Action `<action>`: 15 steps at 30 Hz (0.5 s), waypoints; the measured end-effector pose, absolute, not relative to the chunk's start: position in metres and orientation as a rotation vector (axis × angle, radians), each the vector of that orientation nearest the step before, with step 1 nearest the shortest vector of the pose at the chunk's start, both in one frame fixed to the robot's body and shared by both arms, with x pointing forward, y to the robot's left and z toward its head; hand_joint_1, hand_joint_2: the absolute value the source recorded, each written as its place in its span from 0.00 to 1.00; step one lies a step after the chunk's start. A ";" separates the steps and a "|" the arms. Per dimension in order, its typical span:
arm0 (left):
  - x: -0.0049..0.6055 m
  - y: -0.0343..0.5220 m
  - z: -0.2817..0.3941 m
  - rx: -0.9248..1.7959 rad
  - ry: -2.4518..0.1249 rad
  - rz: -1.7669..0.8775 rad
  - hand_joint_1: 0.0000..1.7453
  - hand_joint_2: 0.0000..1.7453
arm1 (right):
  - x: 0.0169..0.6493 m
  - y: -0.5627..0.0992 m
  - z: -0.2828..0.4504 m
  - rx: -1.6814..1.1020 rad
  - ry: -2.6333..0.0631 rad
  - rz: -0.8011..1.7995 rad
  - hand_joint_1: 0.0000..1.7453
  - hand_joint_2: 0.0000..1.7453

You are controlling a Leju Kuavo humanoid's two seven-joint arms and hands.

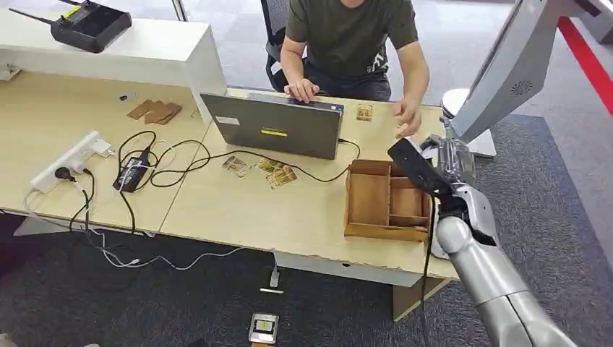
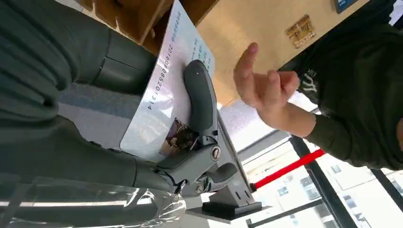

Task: Pass the card to the sensor for recognition and then transmit it.

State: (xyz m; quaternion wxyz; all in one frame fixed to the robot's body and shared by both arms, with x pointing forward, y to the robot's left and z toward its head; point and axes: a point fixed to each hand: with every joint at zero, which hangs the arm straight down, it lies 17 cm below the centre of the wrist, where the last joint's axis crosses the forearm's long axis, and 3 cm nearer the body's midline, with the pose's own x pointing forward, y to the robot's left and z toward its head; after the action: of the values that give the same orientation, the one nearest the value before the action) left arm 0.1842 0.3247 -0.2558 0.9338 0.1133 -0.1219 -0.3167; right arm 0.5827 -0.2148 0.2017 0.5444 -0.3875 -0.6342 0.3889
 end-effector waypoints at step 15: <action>0.189 0.324 -0.254 0.229 -0.254 -0.664 0.00 1.00 | 0.589 -0.199 0.207 -0.900 -1.518 0.921 1.00 1.00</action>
State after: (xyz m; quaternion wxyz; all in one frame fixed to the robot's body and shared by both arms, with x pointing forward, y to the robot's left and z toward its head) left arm 0.1886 0.3236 -0.2544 0.9312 0.1118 -0.1240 -0.3241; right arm 0.5887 -0.1989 0.2073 0.5444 -0.3794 -0.6396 0.3881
